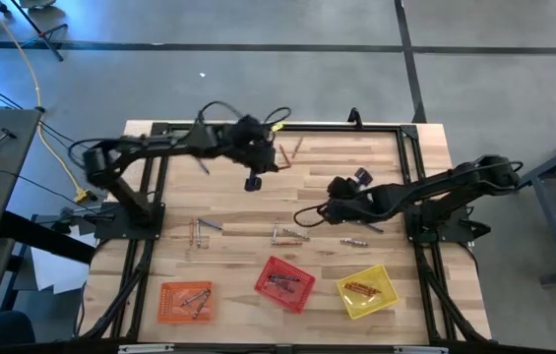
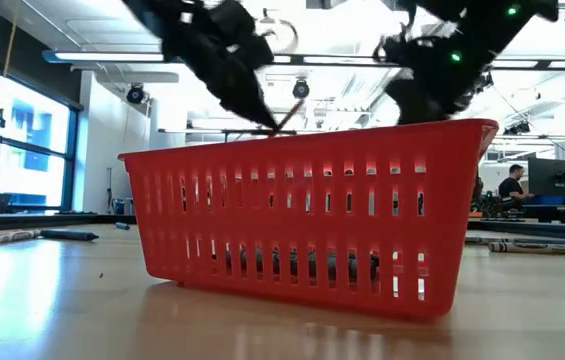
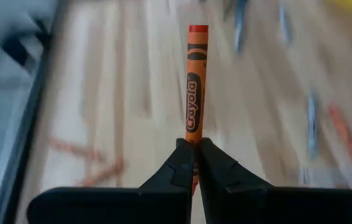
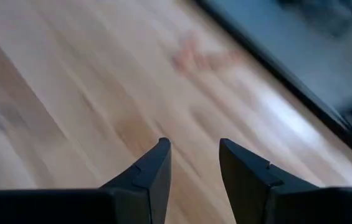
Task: Sort crayons
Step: Put the orange crayon into the yellow bin
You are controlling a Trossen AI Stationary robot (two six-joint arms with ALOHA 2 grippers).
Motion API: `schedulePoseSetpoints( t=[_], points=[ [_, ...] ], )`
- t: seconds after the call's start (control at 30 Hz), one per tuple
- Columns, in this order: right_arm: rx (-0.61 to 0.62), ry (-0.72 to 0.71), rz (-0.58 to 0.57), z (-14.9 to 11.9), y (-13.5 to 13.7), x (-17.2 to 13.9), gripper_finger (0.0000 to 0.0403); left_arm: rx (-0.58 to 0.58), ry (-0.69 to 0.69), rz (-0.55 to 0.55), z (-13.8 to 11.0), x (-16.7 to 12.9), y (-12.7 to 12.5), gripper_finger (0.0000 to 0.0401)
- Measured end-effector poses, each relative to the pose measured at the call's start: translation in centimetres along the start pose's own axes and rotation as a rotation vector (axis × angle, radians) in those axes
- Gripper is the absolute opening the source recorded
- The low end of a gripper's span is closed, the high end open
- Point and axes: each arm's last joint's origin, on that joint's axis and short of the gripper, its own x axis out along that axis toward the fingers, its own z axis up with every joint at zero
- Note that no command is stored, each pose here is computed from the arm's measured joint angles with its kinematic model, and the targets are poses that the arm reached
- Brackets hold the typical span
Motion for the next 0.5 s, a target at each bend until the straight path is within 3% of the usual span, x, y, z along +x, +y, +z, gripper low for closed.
schedulePoseSetpoints(
  t=[0.27,0.4,0.5],
  points=[
    [0.182,-0.493,0.312,2.0,0.5,-1.5,0.0128,-0.081,-0.422,0.122,-1.4,-1.4,-4.8,0.0],
    [0.255,-0.658,0.48,1.9,0.6,-1.9,0.0128,-0.096,-0.516,0.152,-0.8,-1.5,-6.6,0.0],
    [0.294,-0.709,0.503,1.7,0.7,-1.7,0.0128,-0.089,-0.519,0.192,-0.3,-1.4,-7.9,0.0]
  ],
)
